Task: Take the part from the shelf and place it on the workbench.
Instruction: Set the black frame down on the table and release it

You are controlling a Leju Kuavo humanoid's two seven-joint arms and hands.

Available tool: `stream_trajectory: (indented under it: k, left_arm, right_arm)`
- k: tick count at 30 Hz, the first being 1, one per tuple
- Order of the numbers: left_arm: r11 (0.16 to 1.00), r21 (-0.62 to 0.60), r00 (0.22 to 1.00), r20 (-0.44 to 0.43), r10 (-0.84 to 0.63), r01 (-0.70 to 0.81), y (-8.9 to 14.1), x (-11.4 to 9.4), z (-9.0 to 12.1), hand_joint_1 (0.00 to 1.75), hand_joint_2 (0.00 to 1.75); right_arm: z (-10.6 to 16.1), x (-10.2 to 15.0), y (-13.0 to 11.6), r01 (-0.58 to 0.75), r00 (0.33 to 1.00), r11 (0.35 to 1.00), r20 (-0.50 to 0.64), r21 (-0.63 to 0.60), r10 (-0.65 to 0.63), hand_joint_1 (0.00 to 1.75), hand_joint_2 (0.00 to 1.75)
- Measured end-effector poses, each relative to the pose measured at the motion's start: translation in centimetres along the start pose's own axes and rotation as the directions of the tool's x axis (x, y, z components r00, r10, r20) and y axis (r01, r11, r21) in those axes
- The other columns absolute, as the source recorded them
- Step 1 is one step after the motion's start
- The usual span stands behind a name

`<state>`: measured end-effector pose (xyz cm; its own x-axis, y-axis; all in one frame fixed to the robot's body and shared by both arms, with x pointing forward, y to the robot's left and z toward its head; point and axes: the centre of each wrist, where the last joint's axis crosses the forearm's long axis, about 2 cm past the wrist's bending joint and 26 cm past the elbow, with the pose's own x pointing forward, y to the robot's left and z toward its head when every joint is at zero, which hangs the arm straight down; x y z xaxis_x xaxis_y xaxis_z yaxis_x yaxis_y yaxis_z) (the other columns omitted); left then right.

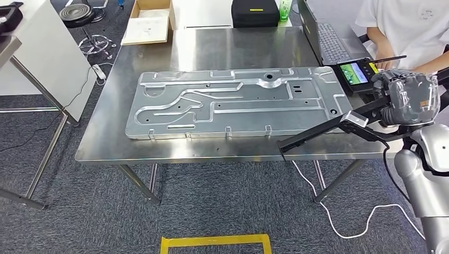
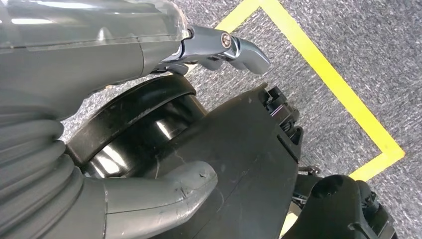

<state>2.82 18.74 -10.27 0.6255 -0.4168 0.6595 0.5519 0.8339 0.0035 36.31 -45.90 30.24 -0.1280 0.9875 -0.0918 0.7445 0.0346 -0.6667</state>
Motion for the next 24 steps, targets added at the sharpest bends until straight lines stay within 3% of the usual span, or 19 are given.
stream_trajectory:
  k: [10, 19, 24]
  left_arm:
    - [1.000, 0.004, 1.000, -0.004, -0.023, 0.023, 0.1, 0.3, -0.2, 0.00, 1.75]
    - [0.999, -0.022, 1.000, 0.008, -0.025, 0.025, -0.3, 0.5, -0.3, 0.00, 1.75]
    - [0.999, -0.034, 1.000, 0.012, -0.029, 0.029, -0.3, 0.6, -0.3, 0.00, 1.75]
  right_arm:
    - [0.0, 6.1, 3.5, 0.105, 0.992, 0.994, 0.065, 0.015, -0.105, 1.75, 1.75]
    - [2.6, 5.1, 2.4, 0.075, 0.994, 0.997, 0.075, -0.004, -0.074, 1.75, 1.75]
    - [2.9, 5.1, 1.5, -0.010, 0.991, 1.000, 0.136, -0.028, 0.014, 1.75, 1.75]
